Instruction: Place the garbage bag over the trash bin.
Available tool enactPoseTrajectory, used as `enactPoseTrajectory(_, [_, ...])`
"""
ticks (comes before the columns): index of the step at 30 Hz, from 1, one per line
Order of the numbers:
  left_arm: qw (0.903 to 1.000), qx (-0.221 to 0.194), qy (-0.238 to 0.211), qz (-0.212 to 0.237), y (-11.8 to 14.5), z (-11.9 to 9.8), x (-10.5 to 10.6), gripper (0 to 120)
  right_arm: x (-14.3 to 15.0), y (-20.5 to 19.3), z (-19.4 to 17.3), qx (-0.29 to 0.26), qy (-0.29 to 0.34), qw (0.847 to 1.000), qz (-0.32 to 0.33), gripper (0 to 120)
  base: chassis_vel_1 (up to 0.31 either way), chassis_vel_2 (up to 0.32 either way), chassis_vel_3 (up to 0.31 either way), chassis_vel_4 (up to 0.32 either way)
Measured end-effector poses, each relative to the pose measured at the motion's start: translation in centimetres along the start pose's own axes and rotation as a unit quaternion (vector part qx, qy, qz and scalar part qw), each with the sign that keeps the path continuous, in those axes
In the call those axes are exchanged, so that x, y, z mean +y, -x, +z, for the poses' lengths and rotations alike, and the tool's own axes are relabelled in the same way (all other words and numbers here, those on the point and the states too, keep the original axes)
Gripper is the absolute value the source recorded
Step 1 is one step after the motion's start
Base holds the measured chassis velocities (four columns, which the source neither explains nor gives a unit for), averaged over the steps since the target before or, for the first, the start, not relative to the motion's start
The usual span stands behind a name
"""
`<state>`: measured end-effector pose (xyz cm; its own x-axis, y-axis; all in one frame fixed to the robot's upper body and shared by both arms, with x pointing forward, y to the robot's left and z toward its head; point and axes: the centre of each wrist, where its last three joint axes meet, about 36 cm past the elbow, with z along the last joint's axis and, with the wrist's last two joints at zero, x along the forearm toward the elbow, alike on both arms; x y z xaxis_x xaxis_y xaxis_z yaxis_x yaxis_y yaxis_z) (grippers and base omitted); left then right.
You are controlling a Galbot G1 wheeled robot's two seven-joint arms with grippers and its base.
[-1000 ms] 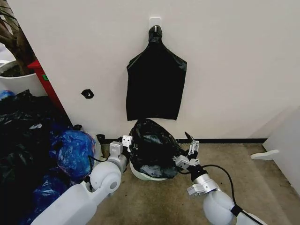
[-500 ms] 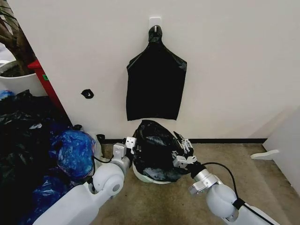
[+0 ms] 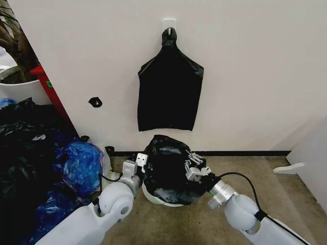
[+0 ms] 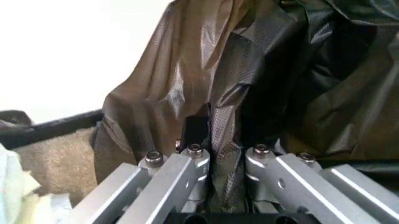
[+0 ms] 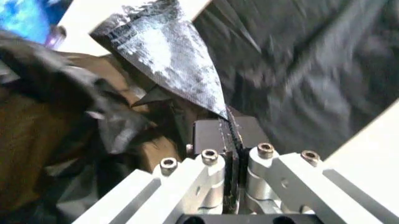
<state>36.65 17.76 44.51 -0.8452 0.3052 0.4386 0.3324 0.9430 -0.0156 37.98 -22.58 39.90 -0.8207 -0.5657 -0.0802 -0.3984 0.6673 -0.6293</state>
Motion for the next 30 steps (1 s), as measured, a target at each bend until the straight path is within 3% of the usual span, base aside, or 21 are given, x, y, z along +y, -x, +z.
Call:
enactPoseTrajectory(5, [0.9975,-0.057,0.039,0.016,-0.8,1.0,1.5,4,-1.7,1.3,-0.9,0.058,0.166,0.984,0.038,0,0.000,0.000,0.000,0.000])
enactPoseTrajectory(8, [0.9955,-0.076,0.051,0.025,-0.9,1.2,2.1,4,-2.2,1.8,-0.9,0.078,0.203,0.975,0.053,0,0.000,0.000,0.000,0.000])
enactPoseTrajectory(12, [0.9900,-0.113,0.060,0.059,-1.0,0.9,3.6,4,-2.9,2.3,-0.3,0.140,0.266,0.950,0.084,0,0.000,0.000,0.000,0.000])
enactPoseTrajectory(20, [0.9789,-0.150,0.066,0.121,-1.0,0.2,4.9,4,-3.4,2.2,0.8,0.182,0.287,0.936,0.097,0,0.000,0.000,0.000,0.000])
enactPoseTrajectory(26, [0.9772,-0.158,0.066,0.126,-0.9,0.1,5.2,4,-3.4,2.2,1.0,0.185,0.288,0.934,0.097,0,0.000,0.000,0.000,0.000])
enactPoseTrajectory(27, [0.9721,-0.181,0.067,0.134,-0.4,-0.2,6.2,4,-3.6,1.9,1.3,0.199,0.294,0.930,0.092,0,0.000,0.000,0.000,0.000])
enactPoseTrajectory(30, [0.9690,-0.199,0.063,0.133,0.1,-0.7,7.1,4,-3.7,1.6,1.6,0.211,0.300,0.926,0.086,0,0.000,0.000,0.000,0.000])
